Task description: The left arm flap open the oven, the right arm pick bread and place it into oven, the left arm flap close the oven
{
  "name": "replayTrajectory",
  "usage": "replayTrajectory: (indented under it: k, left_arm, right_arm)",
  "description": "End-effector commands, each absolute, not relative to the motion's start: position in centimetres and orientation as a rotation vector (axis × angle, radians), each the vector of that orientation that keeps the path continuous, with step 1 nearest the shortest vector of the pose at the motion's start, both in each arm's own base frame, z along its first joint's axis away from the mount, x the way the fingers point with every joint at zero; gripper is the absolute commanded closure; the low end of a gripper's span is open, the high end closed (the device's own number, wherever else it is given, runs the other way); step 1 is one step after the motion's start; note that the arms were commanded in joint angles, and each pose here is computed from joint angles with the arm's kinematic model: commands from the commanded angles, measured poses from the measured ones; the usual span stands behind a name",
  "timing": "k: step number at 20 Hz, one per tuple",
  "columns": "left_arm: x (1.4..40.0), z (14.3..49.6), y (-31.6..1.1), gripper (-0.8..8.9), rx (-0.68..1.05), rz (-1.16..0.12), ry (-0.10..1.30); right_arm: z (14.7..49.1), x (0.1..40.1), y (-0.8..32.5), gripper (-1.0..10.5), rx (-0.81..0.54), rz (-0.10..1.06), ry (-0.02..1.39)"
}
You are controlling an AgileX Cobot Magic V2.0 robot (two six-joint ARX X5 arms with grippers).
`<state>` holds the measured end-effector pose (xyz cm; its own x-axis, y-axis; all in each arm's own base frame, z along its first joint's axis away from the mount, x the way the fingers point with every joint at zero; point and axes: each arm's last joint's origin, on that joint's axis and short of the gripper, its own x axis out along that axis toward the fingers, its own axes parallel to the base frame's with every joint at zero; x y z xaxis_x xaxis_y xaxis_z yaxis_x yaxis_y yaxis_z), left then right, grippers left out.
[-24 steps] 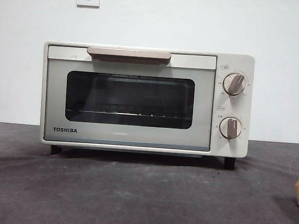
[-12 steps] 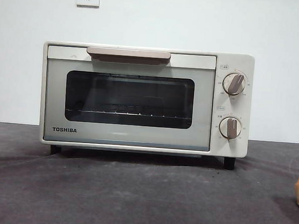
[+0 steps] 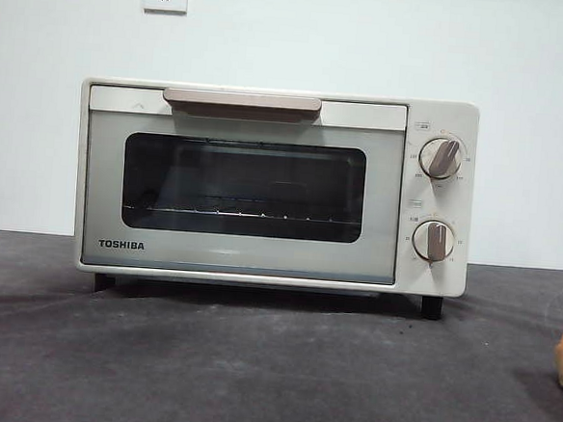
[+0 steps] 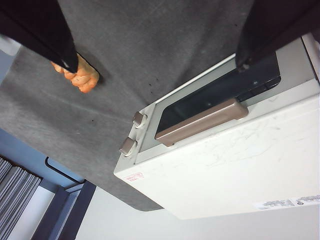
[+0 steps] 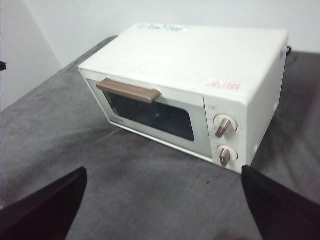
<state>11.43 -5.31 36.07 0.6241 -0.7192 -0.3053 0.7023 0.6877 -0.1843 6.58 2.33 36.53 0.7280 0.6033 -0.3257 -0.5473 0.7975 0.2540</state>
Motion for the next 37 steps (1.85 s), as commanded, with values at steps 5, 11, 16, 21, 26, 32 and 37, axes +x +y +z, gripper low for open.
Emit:
replayTrajectory:
  k: [5, 11, 16, 21, 26, 32, 37]
  left_arm:
    - [11.4, 36.7, -5.4, 3.13, -0.045, -0.828, 0.346]
    - [11.4, 36.7, -5.4, 3.13, -0.046, -0.828, 0.346]
    - [11.4, 36.7, -5.4, 3.13, -0.046, -0.828, 0.346]
    - [11.4, 36.7, -5.4, 3.13, -0.045, -0.828, 0.346]
    - [11.4, 36.7, -5.4, 3.13, -0.045, -0.828, 0.347]
    - [11.4, 36.7, -5.4, 3.13, -0.05, -0.827, 0.353]
    - [11.4, 36.7, -5.4, 3.13, -0.049, -0.827, 0.353]
  right_arm:
    - [34.7, 7.8, 2.5, 4.5, 0.24, 0.6, 0.559]
    - [30.1, 10.3, 2.7, 4.5, 0.33, 0.492, 0.798]
    - [26.4, 12.6, 2.8, 4.5, 0.329, 0.358, 0.993]
    - [23.7, 15.2, 3.6, 4.5, 0.27, 0.255, 1.166]
    - [21.1, 17.8, 5.4, 4.5, 0.193, 0.244, 1.285]
    - [18.4, 19.3, 6.6, 4.6, 0.123, 0.202, 1.399]
    - [16.9, 20.1, 6.8, 6.4, 0.102, 0.202, 1.459]
